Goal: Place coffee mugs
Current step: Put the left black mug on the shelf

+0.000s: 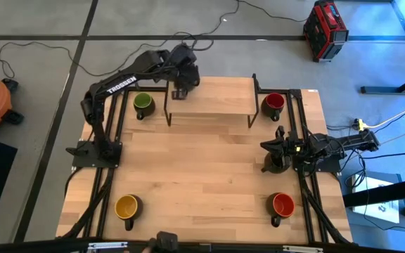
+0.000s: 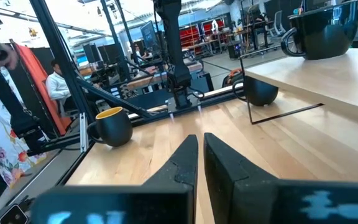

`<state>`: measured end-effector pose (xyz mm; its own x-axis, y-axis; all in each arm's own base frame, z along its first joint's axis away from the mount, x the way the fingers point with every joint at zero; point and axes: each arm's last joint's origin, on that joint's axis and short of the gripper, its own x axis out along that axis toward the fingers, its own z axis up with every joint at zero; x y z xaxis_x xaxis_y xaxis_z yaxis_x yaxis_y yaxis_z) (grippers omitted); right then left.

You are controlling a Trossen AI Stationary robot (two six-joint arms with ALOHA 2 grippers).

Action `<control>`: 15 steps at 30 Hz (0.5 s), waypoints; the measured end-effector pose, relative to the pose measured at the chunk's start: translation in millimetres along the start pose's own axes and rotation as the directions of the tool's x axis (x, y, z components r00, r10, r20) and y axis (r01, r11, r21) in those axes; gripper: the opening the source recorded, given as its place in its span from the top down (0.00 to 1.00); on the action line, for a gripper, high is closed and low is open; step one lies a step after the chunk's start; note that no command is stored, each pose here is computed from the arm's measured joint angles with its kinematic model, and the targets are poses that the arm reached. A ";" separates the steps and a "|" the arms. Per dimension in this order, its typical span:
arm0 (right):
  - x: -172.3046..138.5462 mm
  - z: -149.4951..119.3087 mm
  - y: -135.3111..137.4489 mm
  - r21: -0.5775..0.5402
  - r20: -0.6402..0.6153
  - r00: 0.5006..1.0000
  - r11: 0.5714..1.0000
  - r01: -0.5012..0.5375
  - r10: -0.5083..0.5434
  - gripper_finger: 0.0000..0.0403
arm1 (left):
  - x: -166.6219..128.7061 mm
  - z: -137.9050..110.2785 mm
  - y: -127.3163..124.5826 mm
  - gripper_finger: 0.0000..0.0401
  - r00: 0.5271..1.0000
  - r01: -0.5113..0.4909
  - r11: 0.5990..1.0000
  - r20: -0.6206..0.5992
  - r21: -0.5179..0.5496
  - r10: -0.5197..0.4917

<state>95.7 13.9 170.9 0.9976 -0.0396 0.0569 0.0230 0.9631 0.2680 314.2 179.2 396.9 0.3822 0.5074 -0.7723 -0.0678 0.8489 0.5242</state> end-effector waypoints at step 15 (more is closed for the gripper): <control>0.0 0.0 0.0 0.000 0.000 1.000 1.000 0.000 0.000 0.96 | 44.3 30.8 -10.7 0.69 0.996 0.011 0.960 0.090 -0.281 0.015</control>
<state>95.7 14.0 170.9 0.9976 -0.0393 0.0567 0.0227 0.9632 0.2679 360.2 188.0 368.1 0.4622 0.5050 -0.7289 -0.3201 0.8616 0.3940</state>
